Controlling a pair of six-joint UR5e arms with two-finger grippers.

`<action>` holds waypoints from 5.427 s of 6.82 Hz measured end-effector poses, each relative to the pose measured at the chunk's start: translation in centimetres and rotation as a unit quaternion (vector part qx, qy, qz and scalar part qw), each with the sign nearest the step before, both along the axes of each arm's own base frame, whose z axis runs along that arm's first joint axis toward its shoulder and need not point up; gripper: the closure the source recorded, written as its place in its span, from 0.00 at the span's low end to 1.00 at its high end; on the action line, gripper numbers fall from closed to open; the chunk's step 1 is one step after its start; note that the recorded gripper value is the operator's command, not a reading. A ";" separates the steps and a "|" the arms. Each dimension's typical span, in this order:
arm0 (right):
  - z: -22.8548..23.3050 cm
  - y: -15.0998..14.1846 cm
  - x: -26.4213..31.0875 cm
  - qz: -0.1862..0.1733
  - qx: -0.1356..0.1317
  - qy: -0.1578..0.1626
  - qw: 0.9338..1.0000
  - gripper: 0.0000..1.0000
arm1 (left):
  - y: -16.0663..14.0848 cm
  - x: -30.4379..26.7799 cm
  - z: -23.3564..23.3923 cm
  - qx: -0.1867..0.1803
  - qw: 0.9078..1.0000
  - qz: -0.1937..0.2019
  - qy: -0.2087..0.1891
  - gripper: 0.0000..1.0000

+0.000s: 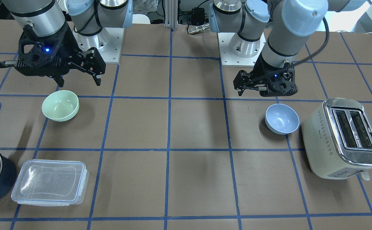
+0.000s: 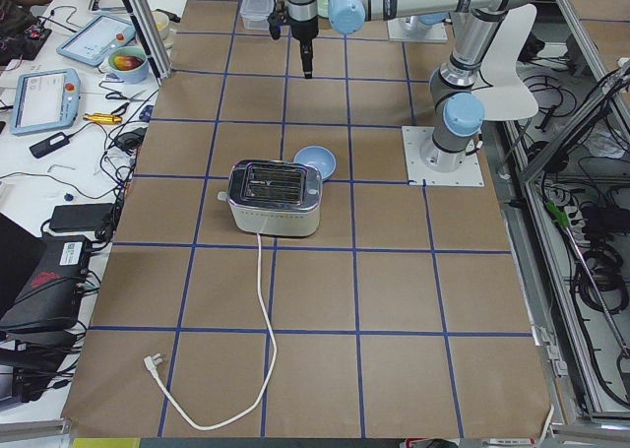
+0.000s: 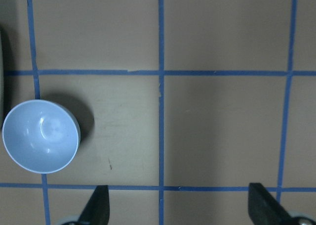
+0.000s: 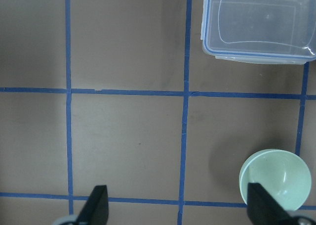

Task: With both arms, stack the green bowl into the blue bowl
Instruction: 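Lower the left gripper onto the pale blue bowl rim and grasp it, then carry the blue bowl to table center with left gripper while right gripper grasps green bowl, then release the blue bowl and retract the left arm while right gripper lifts green bowl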

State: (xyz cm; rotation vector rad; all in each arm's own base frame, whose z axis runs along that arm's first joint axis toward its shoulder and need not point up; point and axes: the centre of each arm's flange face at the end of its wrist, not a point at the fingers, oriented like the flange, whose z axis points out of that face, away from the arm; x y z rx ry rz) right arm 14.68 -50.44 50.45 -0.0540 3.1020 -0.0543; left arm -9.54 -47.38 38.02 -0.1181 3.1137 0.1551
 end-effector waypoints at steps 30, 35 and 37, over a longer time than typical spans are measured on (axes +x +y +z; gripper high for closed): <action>-29.7 7.6 -26.6 -0.023 0.124 -0.016 0.992 1.00 | -4.1 -4.6 12.8 -0.096 0.994 -0.046 0.025 0.00; -23.0 3.7 -25.8 -0.013 0.130 -0.051 0.990 1.00 | -3.2 -1.3 15.8 -0.120 0.992 -0.047 -0.013 0.00; -18.2 -0.4 -21.2 0.002 0.118 -0.058 0.991 1.00 | -3.3 -1.7 15.5 -0.119 0.992 -0.052 -0.011 0.00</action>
